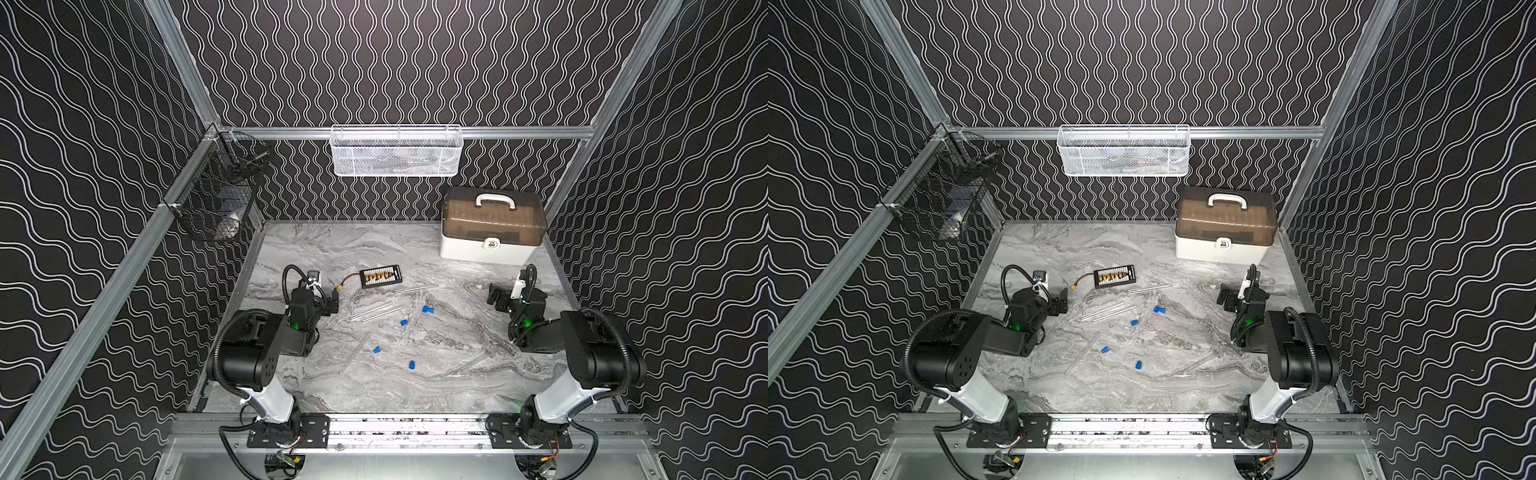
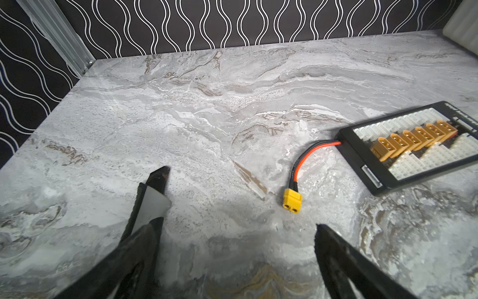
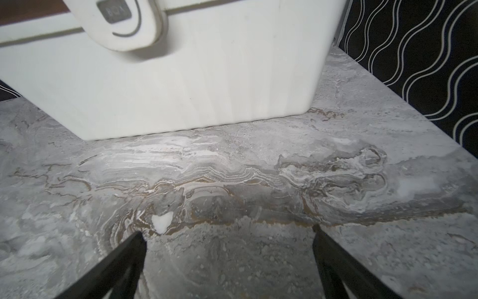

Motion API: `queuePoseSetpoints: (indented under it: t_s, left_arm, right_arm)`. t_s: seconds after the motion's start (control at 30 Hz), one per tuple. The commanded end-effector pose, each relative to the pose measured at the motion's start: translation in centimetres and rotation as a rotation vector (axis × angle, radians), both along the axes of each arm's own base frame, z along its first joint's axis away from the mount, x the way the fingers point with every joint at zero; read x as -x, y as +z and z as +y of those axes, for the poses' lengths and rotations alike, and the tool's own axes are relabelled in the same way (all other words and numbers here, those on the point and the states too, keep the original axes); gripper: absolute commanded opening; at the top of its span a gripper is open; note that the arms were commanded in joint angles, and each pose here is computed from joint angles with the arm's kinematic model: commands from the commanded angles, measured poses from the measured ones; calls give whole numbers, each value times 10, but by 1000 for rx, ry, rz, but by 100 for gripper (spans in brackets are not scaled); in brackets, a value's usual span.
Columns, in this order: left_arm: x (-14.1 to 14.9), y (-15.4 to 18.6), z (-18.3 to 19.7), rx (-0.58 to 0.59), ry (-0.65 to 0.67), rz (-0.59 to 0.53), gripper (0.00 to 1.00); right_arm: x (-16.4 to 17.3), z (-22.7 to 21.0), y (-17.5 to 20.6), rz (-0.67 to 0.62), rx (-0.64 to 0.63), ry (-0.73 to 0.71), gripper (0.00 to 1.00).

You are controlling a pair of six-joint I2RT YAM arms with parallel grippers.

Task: Insert stoppers into test tubes
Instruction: Pick up the test tube at the center of the board.

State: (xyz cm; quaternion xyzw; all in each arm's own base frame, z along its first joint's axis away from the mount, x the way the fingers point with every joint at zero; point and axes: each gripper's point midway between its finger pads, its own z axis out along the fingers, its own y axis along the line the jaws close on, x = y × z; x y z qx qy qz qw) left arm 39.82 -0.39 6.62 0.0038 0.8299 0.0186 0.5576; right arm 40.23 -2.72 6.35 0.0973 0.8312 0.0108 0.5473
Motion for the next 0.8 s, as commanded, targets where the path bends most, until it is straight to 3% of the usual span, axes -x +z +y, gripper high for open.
queuePoseSetpoints:
  t_s: [0.0,0.63,0.77]
  left_arm:
    - [-3,9,0,4,3,-38,99]
    - [-2,9,1,4,5,-40,99]
    - [2,16,5,5,33,-62,99]
  right_arm:
    - [-4,0,8,-32,10,3,99]
    - [-3,1,6,-25,0,5,99]
    - [10,-11,25,-107,-3,-73,99]
